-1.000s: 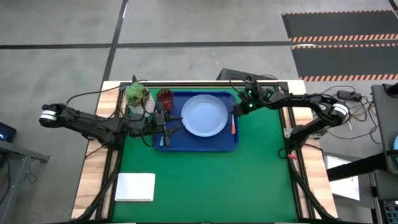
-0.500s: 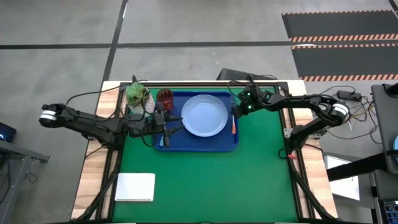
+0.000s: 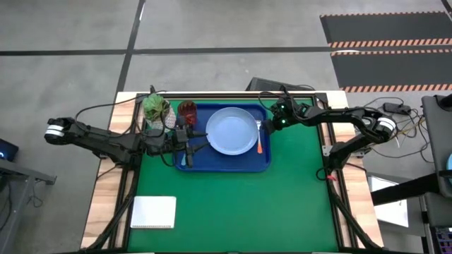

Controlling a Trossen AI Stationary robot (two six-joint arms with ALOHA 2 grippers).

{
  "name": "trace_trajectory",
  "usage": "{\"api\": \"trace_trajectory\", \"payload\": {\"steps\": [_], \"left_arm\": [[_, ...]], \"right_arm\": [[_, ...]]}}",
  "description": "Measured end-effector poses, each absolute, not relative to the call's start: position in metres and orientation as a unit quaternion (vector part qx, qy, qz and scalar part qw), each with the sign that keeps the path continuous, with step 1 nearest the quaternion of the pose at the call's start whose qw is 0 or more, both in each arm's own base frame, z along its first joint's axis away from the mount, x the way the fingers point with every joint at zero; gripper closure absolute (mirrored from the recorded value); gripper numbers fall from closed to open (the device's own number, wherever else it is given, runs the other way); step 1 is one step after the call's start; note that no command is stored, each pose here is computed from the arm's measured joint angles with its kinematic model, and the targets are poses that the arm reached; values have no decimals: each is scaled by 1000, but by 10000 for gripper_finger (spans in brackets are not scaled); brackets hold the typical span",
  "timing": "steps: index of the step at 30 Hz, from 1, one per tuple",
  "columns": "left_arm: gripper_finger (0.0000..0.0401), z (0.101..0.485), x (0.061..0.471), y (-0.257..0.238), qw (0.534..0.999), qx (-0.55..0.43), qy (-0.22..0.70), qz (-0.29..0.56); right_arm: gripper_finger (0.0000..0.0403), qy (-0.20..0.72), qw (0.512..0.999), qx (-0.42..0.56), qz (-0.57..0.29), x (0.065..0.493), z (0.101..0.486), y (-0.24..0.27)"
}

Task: Pick and place plate/cup/fork/spoon on tray
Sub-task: Adjust the blue plate on the blue tray

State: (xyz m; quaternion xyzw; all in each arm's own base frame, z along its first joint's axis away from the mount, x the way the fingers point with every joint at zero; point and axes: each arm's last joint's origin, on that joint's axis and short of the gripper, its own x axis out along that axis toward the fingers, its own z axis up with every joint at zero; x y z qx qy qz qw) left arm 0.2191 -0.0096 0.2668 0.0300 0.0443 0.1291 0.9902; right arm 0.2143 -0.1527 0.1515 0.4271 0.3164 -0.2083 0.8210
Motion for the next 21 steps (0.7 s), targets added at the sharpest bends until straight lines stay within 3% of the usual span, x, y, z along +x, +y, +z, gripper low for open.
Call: {"api": "trace_trajectory", "payload": {"steps": [12, 21], "left_arm": [[271, 267, 219, -10, 990, 30, 44, 129], [271, 265, 220, -8, 988, 35, 50, 143]], "right_arm": [[342, 310, 845, 393, -188, 220, 162, -151], [358, 302, 879, 331, -166, 234, 182, -118]]}}
